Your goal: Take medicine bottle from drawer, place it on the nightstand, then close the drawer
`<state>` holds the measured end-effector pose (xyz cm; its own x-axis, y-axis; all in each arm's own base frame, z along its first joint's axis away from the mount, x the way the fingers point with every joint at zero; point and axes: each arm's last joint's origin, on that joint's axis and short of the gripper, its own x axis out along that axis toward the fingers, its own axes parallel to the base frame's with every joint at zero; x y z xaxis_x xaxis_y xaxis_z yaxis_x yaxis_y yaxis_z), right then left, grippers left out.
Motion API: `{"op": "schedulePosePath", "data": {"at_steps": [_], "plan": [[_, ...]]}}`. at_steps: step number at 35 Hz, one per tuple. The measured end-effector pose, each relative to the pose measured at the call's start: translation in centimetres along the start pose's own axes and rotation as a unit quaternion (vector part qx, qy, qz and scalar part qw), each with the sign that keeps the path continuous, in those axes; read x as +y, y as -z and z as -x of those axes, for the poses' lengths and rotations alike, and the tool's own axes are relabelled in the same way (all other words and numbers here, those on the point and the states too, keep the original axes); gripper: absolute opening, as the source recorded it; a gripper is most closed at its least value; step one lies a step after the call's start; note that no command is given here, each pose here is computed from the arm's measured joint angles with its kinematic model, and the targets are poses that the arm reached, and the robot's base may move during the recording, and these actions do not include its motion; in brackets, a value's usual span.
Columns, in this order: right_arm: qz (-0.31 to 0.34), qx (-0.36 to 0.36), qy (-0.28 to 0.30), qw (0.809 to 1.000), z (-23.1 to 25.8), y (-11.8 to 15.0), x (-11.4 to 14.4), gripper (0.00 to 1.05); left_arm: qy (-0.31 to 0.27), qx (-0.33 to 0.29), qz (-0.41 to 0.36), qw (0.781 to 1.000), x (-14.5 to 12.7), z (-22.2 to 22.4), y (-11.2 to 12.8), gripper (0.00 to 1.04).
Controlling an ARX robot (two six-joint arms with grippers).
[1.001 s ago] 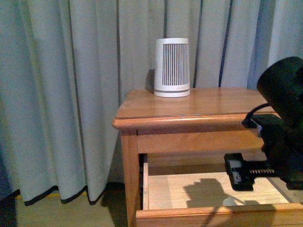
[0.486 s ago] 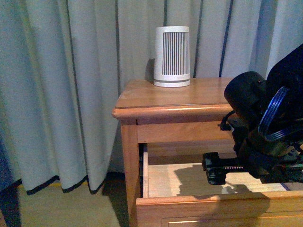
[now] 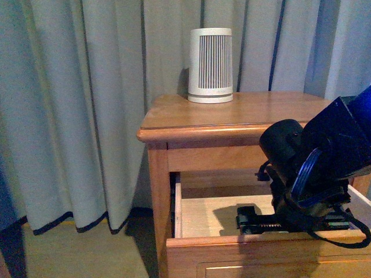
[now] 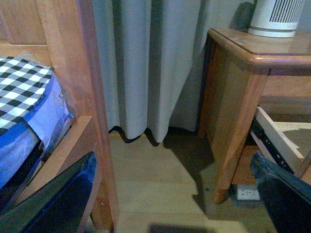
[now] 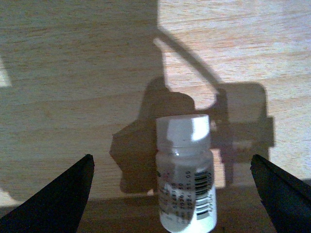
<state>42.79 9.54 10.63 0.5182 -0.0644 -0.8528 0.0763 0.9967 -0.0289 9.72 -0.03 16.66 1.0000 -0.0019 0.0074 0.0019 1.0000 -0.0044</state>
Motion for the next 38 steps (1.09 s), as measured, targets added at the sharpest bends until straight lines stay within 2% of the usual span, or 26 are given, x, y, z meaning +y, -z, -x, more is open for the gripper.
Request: {"op": "schedulePosePath", "data": {"at_steps": [7, 15, 21, 30, 38], "plan": [[0.002, 0.001, -0.013, 1.000, -0.6, 0.3, 1.4, 0.98, 0.000, 0.000, 0.000, 1.000, 0.0, 0.0, 0.0, 0.98], [0.001, -0.002, -0.015, 1.000, -0.7, 0.4, 1.6, 0.97, 0.000, 0.000, 0.000, 1.000, 0.0, 0.0, 0.0, 0.98], [0.000, -0.004, -0.015, 1.000, -0.8, 0.5, 1.5, 0.77, 0.000, 0.000, 0.000, 1.000, 0.0, 0.0, 0.0, 0.98], [-0.005, -0.005, -0.015, 1.000, -1.0, 0.7, 1.2, 0.33, 0.000, 0.000, 0.000, 1.000, 0.0, 0.0, 0.0, 0.98], [-0.018, -0.002, -0.012, 1.000, -0.6, 0.4, 0.7, 0.30, 0.000, 0.000, 0.000, 1.000, 0.0, 0.0, 0.0, 0.98]]}}
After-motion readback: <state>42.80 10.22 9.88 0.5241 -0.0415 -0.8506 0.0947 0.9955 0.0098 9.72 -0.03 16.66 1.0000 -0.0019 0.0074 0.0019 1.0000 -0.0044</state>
